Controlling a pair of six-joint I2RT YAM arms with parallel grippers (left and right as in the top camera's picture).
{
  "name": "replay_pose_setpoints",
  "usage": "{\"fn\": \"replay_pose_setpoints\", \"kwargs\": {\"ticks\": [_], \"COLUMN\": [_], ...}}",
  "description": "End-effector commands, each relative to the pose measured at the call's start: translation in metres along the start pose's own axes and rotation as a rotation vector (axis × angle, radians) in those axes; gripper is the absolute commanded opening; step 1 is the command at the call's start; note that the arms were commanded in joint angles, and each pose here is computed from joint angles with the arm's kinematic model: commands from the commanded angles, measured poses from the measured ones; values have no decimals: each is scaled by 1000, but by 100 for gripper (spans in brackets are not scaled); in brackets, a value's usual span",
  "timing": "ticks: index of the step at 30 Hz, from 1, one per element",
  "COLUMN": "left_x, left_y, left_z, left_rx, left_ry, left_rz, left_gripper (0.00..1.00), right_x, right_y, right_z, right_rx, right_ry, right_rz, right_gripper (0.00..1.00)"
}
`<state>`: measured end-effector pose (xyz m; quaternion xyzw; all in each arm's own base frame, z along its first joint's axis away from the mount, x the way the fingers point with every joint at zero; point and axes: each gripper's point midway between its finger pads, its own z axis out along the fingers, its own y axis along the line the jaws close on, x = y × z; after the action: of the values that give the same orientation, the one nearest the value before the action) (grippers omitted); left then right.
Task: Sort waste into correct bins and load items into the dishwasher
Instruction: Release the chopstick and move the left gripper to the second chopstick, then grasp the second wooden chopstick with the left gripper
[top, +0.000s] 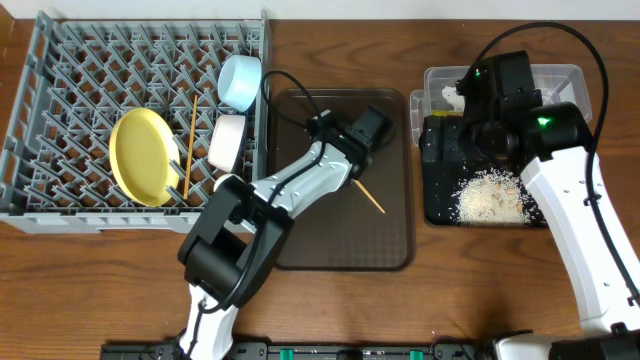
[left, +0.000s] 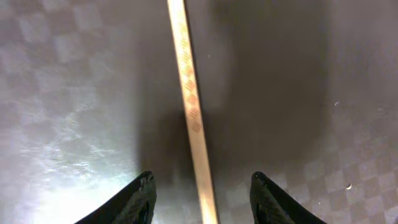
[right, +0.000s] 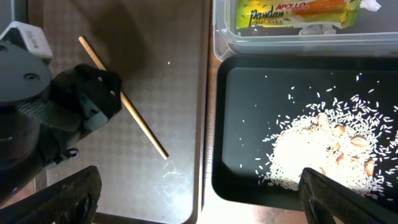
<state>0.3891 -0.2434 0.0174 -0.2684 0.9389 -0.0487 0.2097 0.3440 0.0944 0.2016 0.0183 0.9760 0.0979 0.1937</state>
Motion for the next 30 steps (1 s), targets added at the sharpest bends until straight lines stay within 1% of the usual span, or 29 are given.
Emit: {"fn": "replay_pose_setpoints", "kwargs": {"ticks": [1,5,9,11,15,20,23,27,30], "left_x": [6,8,13,14,15,-14,-32,-35,-30], "left_y": [3,3,4,5,-10,-7,2,12,8], "left_z": [9,10,10,9,2,-16,-30,-42,-42], "left_rx": [-11,-14,-13,-17,40,4,-35,-59,-35], "left_ry": [28,37,65,73,125,138,169,235,267], "left_rz": [-19,-16,-9,6,98,163,195,212,205], "left_gripper": [47,40,36,36,36,36,36,36,36], "right_x": [-1,-1,-1,-1,-1,-1,-1,-1,-1], "right_y": [-3,-3,-3,-3,-3,-3,-3,-3,-3], "right_z": [1,1,1,1,1,1,1,1,1], "right_rx": [12,12,12,12,12,12,12,12,12], "right_ry": [0,0,0,0,0,0,0,0,0], "right_rz": [-3,-3,-3,-3,-3,-3,-3,-3,-3], "right_gripper": [99,99,99,99,99,99,99,99,99]}}
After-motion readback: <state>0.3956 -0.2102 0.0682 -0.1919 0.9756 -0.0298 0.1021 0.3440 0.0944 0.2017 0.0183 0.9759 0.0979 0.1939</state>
